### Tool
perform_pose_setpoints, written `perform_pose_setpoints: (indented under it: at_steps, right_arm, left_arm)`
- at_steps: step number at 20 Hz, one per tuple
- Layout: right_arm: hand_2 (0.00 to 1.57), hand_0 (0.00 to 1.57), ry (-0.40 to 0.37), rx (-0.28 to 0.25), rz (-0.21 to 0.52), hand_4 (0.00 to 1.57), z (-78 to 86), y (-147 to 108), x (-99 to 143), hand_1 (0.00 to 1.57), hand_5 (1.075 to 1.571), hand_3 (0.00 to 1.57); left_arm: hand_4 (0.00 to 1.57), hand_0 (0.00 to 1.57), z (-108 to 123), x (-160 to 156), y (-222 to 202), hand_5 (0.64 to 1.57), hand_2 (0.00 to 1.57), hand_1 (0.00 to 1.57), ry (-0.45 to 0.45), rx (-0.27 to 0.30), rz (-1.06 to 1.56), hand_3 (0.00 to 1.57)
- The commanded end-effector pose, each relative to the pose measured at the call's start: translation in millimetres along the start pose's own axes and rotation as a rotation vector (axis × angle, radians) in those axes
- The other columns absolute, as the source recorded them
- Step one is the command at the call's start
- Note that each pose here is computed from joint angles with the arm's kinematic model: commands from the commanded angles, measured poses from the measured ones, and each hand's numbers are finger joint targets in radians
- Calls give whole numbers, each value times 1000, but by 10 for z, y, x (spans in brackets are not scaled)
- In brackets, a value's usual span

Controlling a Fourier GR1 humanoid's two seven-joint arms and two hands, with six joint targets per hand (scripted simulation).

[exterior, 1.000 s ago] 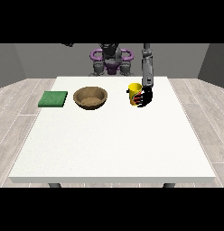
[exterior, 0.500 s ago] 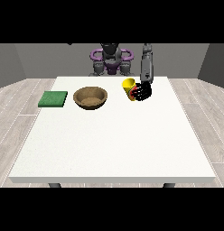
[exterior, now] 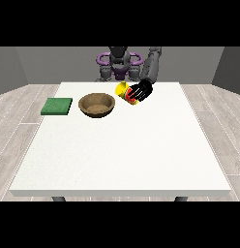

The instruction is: Pick the cup and pour the ball into the bowl, then pick the bowl and place it on the pad

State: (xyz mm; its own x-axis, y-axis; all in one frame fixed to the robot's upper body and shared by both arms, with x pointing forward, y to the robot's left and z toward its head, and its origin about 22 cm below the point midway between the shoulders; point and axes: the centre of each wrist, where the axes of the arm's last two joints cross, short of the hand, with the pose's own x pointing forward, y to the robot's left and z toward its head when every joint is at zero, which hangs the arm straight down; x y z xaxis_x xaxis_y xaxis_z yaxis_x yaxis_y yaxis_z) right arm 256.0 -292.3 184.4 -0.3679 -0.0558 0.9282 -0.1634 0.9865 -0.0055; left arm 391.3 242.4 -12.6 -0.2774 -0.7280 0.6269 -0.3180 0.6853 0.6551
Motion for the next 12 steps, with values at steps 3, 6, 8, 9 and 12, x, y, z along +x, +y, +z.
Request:
perform_pose_setpoints:
  at_steps: [3, 6, 8, 9, 12]
  right_arm:
    - [0, 0, 17, 3, 5, 298, -93, 49, -53, 0, 1562, 0]
    - [0, 0, -29, 6, 12, 334, -78, 82, -63, 0, 1564, 0]
    - [0, 0, -29, 44, -1, 324, -6, 90, -31, 0, 1562, 0]
    - [0, 0, -21, -6, 18, 348, -111, -122, -154, 0, 1564, 0]
    - [0, 0, 26, 23, -15, 337, -133, 81, -187, 0, 1564, 0]
  left_arm:
    - [971, 1415, -226, 386, -255, 1562, 1571, 1415, -10, -3, -186, 1571]
    - [971, 1415, -536, 522, -77, 1562, 1571, 1415, -23, 31, -218, 1571]
    - [940, 1411, -373, 304, -57, 1564, 1571, 1411, -6, 42, -280, 1571]
    - [920, 1391, -488, 527, -153, 1561, 1571, 1391, -62, 66, -343, 1571]
    - [805, 1370, -518, 502, -154, 1567, 1571, 1370, -101, 60, -507, 1571]
